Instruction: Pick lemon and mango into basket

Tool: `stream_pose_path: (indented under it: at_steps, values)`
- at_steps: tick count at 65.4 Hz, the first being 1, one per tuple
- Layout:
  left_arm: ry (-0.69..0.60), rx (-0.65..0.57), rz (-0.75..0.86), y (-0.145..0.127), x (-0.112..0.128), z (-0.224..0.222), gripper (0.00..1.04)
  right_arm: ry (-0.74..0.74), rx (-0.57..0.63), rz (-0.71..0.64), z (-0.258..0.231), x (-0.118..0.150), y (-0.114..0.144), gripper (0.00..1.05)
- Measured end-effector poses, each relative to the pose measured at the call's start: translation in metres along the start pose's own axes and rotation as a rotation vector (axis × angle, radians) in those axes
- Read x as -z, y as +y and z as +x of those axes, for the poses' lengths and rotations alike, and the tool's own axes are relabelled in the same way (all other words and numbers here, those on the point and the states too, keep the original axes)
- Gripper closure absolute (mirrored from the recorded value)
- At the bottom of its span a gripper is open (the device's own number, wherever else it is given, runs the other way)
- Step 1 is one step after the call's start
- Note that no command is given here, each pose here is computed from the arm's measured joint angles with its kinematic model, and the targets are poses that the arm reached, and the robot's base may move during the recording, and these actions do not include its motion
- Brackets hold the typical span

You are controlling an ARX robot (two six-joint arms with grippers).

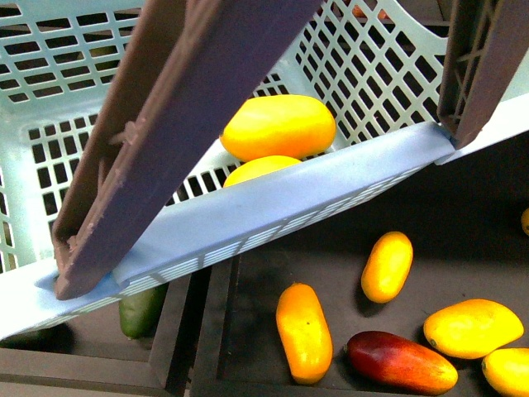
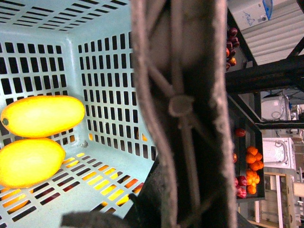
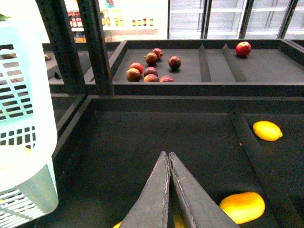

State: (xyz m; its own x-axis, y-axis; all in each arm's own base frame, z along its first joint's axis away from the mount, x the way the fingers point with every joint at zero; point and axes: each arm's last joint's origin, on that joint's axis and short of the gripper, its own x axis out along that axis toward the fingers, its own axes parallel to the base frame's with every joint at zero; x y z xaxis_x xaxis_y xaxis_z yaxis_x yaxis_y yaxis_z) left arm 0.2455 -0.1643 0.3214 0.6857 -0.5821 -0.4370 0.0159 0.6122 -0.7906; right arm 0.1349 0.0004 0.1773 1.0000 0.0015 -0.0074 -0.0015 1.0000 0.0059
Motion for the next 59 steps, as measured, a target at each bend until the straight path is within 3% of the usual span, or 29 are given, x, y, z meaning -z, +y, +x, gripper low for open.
stream_pose_path:
  at_steps: [59]
  values:
    - [0.000,0.001,0.000,0.000,0.000,0.000,1.00,-0.026,-0.001,0.000,-0.025,0.005,0.000,1.03]
